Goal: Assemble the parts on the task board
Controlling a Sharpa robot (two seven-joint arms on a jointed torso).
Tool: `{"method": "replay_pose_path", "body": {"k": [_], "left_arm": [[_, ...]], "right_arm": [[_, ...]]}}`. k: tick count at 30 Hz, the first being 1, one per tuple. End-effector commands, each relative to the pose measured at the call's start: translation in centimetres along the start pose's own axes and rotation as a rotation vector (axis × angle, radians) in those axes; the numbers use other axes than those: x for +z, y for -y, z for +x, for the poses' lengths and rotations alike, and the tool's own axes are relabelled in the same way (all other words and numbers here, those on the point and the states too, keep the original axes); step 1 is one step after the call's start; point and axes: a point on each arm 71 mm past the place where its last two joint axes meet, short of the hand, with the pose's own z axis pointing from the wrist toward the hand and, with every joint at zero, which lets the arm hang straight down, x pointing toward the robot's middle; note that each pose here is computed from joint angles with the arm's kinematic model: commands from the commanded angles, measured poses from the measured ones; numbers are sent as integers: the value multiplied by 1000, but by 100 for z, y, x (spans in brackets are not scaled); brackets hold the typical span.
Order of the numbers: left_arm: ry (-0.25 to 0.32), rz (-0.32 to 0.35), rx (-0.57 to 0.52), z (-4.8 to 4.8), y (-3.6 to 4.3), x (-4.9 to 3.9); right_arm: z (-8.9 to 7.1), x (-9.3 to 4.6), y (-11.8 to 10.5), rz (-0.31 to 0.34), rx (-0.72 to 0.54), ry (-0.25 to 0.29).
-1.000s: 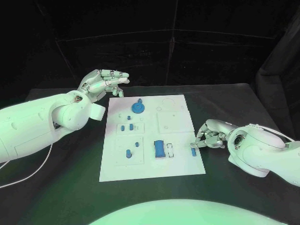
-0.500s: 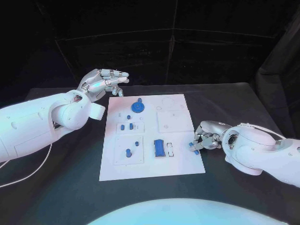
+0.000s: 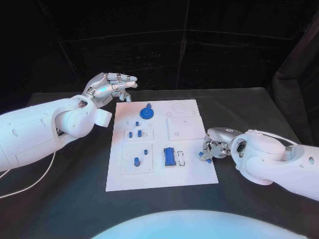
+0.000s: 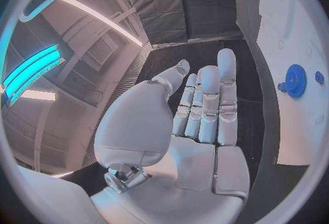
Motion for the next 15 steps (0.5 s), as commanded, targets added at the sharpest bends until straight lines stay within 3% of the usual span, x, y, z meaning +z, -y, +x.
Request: {"method": "replay_pose_path", "body": {"k": [1,8,15], "left_arm": [[-9,7,-8,6,14,1],[-9,7,-8,4,13,-1],[-9,7,-8,6,12,-1]], "right_arm": [[70,-1,26,28,-66,-31],[53,-33,19,38,54,-10],[19,-105,-20,28,255,28]]}}
